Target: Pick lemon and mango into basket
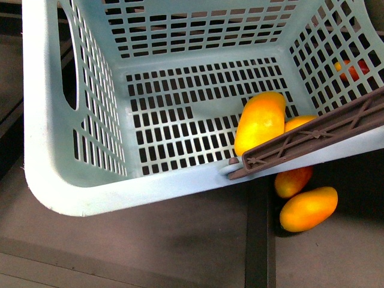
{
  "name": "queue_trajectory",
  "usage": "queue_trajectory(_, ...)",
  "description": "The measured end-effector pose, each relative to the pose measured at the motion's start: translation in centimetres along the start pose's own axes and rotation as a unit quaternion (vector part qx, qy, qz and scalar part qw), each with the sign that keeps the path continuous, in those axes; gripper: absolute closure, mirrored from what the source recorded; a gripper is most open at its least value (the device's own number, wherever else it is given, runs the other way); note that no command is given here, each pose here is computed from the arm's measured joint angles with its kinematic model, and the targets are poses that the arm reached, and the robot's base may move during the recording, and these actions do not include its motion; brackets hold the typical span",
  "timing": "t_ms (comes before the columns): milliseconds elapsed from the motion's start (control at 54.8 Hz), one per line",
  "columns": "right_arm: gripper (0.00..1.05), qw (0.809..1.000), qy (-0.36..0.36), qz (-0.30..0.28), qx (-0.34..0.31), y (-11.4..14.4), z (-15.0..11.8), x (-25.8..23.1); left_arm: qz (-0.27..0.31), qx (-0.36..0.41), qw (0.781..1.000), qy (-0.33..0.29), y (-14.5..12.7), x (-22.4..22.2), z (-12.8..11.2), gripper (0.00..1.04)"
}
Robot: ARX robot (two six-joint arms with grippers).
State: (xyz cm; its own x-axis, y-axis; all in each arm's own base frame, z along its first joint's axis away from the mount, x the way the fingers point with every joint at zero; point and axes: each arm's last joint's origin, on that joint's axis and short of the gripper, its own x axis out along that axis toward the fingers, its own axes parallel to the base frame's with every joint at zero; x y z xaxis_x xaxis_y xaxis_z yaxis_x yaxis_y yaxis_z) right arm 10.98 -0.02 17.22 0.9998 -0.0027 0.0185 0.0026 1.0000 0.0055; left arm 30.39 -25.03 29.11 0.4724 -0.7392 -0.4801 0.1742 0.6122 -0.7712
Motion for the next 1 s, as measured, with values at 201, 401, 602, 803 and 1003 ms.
queue_trajectory(201, 1.03, 1.0, 0.016, 0.0, 0.0, 0.0, -0.5, -1.0, 0.0, 0.0, 1.0, 0.001, 0.0, 0.0, 0.0, 1.01)
queue_trajectory(401, 1.03, 1.0, 0.003, 0.0, 0.0, 0.0, -0.3, -1.3, 0.0, 0.0, 1.0, 0.0, 0.0, 0.0, 0.0, 1.01)
queue_trajectory(602, 0.59, 1.0, 0.003, 0.0, -0.001, 0.0, -0.3, -1.3, 0.0, 0.001, 1.0, 0.0, 0.0, 0.0, 0.0, 1.01)
queue_trajectory(803, 0.26, 1.0, 0.003, 0.0, -0.001, 0.0, -0.3, -1.3, 0.0, 0.001, 1.0, 0.0, 0.0, 0.0, 0.0, 1.01)
queue_trajectory(1003, 0.09, 1.0, 0.003, 0.001, -0.001, 0.0, -0.3, -1.3, 0.074, -0.085, 0.969, -0.219, 0.2, 0.8, 0.2, 1.01)
